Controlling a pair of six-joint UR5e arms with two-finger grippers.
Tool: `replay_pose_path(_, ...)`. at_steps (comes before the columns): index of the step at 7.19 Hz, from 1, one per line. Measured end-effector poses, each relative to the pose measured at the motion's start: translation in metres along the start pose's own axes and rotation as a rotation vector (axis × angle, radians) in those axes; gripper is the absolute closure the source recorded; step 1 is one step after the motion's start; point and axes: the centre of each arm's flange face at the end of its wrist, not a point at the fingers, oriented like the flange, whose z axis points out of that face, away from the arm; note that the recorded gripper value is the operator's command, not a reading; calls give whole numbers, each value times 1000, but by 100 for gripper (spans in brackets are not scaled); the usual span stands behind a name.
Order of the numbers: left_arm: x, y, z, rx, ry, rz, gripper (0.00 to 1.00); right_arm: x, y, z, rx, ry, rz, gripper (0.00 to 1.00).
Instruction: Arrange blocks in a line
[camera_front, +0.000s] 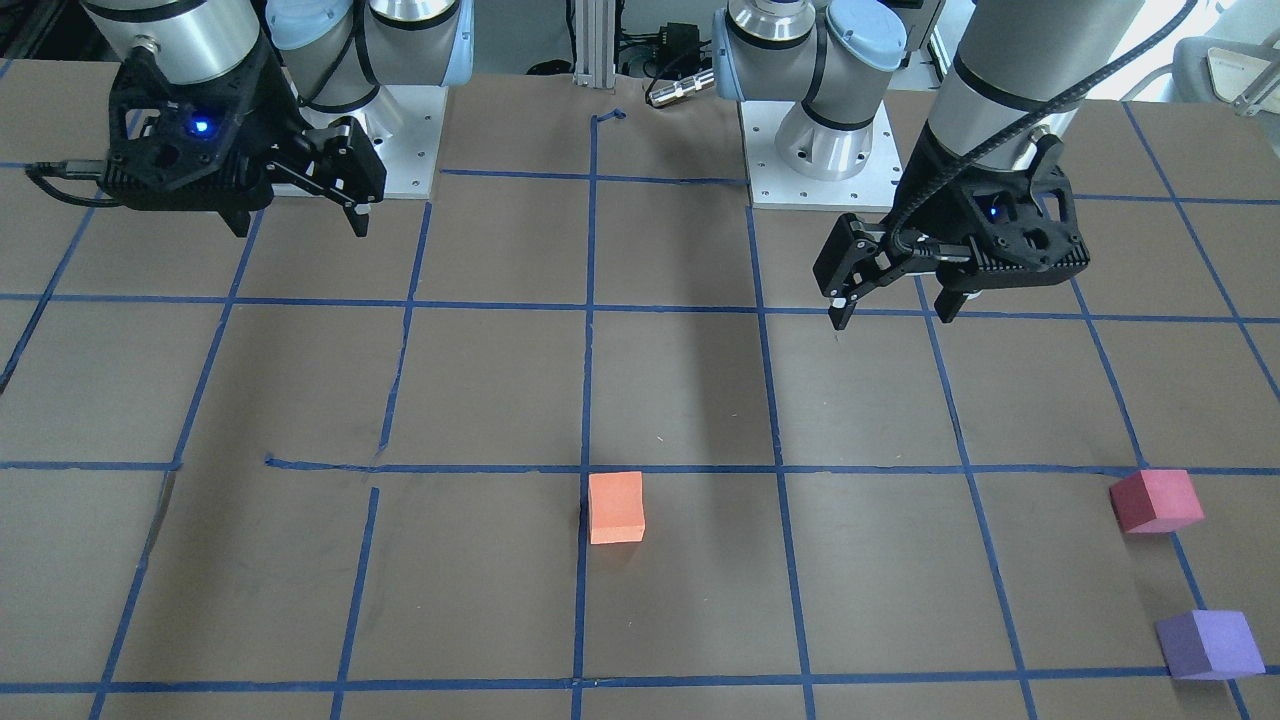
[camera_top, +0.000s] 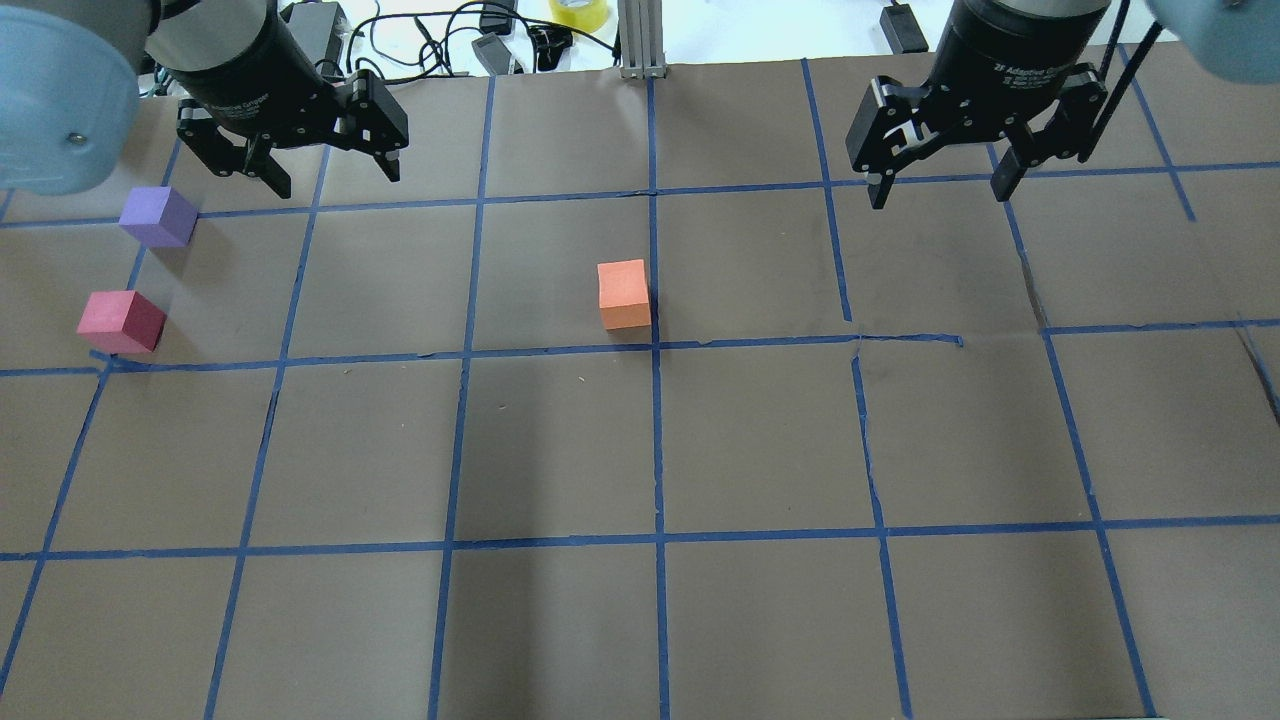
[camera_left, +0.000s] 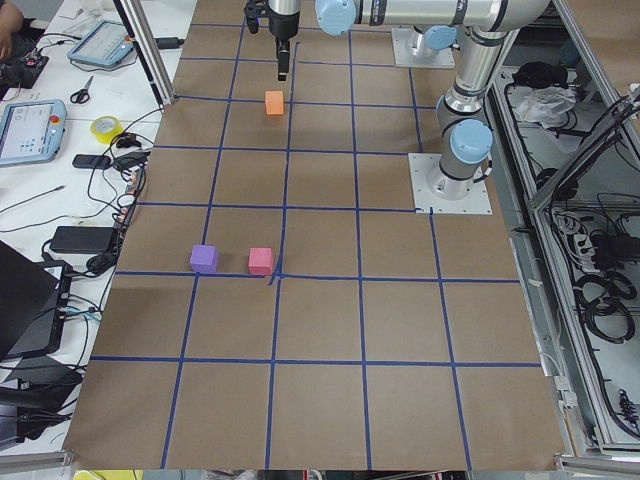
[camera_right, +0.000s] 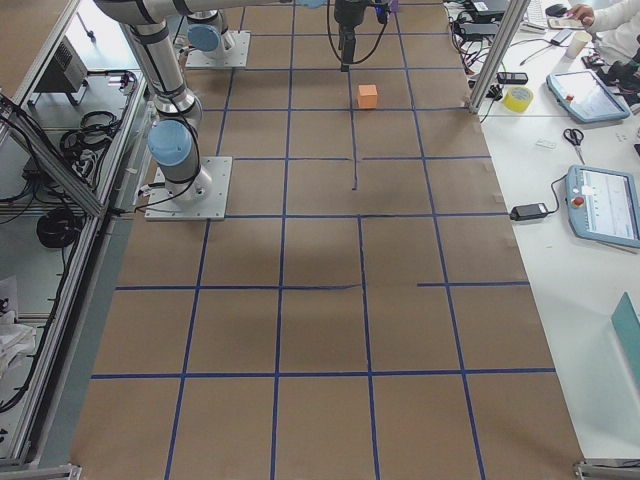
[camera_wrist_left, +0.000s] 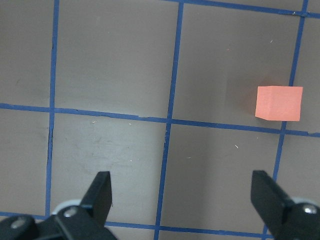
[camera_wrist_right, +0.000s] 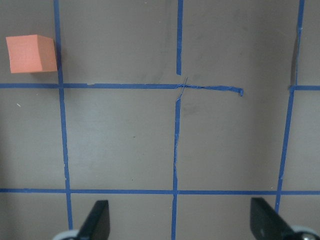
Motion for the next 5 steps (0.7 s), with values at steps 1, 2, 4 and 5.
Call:
replay_pose_path(1, 0, 0, 0, 0, 0, 0, 0, 8, -6, -2, 31, 1, 14, 0)
replay_pose_path(2, 0, -1, 1, -2, 0, -4, 0, 14, -11, -7, 72, 3, 24, 0)
replay_pose_path(4, 5, -17, 17, 8, 10, -40, 0, 17, -12, -10, 102, 5, 9, 0)
replay_pose_path(5, 21, -33, 35, 32, 34, -50, 0, 17, -12, -10, 103, 5, 3, 0)
